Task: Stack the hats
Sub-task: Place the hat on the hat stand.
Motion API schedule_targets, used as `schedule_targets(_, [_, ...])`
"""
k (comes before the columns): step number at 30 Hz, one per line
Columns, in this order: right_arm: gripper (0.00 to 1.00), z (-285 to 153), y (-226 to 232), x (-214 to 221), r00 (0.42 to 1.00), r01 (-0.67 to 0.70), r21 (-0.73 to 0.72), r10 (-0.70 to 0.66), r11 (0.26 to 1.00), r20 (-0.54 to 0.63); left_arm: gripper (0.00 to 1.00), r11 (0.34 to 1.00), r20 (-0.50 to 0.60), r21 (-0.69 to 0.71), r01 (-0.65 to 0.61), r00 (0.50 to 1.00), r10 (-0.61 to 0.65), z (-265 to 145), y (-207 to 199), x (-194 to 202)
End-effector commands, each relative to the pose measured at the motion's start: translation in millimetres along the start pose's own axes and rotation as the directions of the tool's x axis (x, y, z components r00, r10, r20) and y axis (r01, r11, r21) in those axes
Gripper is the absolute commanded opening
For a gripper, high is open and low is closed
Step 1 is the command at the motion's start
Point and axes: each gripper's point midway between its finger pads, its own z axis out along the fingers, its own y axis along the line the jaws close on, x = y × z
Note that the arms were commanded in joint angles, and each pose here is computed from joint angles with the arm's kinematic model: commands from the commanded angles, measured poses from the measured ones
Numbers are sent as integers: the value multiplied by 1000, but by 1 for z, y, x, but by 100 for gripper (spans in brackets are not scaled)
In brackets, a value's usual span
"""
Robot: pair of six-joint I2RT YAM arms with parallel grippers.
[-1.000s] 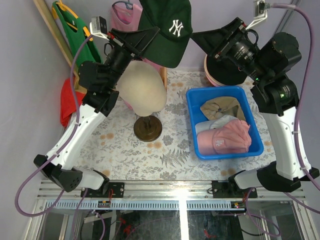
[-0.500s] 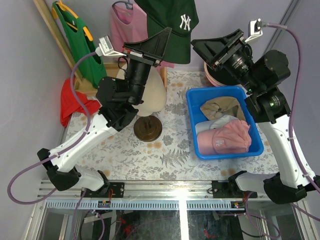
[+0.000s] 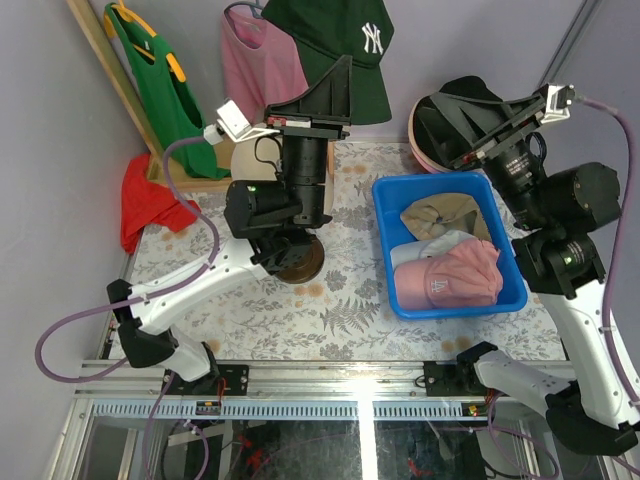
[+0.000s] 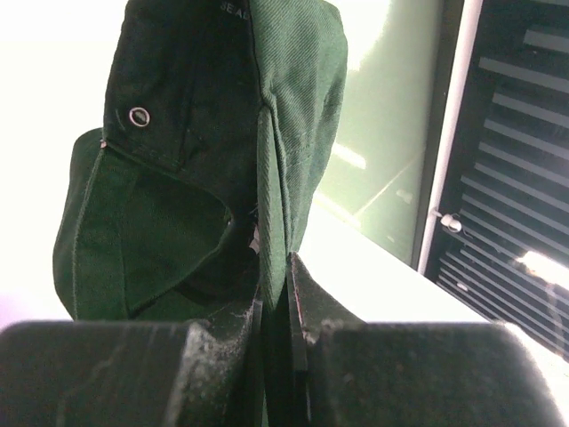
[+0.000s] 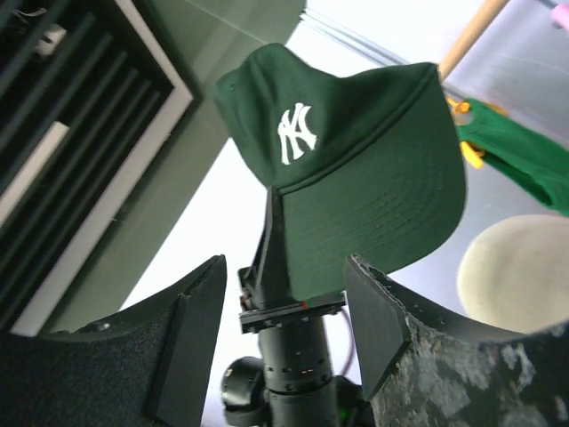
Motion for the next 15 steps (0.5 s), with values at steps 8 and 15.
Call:
schedule_targets(8, [64, -2, -6, 13, 968, -246, -42, 244, 968, -57, 0, 999, 175, 1, 35, 984, -34, 10, -16, -32])
schedule_targets(15, [64, 9, 0, 15, 951, -304, -83, 297, 949, -88, 0, 999, 165, 12, 38, 986, -40, 8, -14, -26])
